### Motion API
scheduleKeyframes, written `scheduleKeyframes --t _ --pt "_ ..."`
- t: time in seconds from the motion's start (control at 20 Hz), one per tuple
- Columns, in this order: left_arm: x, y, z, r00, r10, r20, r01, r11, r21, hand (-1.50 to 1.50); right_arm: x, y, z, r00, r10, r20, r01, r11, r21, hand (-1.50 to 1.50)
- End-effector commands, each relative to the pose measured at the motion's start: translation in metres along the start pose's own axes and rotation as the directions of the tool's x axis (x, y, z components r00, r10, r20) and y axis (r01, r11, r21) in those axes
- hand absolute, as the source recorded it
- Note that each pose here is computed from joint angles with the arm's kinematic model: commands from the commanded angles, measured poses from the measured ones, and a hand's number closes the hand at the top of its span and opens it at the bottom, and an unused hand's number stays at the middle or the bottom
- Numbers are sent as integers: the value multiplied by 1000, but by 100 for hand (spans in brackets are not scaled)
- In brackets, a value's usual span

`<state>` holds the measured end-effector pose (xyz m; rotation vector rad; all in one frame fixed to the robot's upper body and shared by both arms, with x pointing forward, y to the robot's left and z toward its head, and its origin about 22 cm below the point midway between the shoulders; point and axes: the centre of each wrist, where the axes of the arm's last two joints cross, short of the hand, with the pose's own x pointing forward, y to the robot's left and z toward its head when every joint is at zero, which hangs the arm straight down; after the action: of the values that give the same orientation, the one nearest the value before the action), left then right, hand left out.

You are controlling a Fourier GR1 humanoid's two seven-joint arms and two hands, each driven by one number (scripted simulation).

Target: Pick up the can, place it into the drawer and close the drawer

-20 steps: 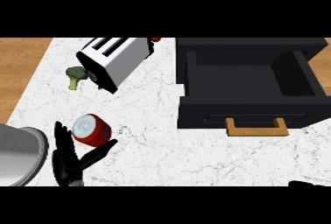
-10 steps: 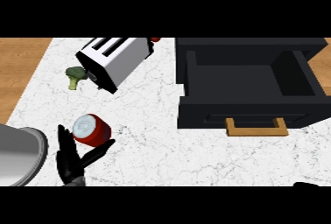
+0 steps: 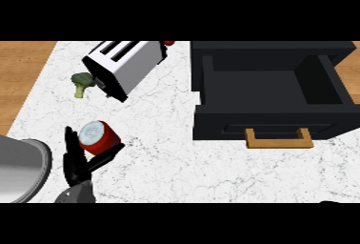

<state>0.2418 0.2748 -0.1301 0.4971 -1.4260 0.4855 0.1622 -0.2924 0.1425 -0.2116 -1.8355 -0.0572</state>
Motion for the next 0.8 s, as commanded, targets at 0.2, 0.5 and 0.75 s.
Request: scheduleKeyframes --t 0.2,0.5,0.75 --pt "2 -13 -24 1000 23 0 -23 991 -134 -150 -10 -21 2 1000 -14 -1 14 1000 -5 -150" --pt "-2 -18 -26 993 112 28 -105 977 -186 150 -3 0 -3 1000 2 9 -2 1000 -20 -150" --pt "7 -27 -40 991 111 71 -94 972 -213 150 8 -19 -3 999 31 31 -30 999 -23 -150"
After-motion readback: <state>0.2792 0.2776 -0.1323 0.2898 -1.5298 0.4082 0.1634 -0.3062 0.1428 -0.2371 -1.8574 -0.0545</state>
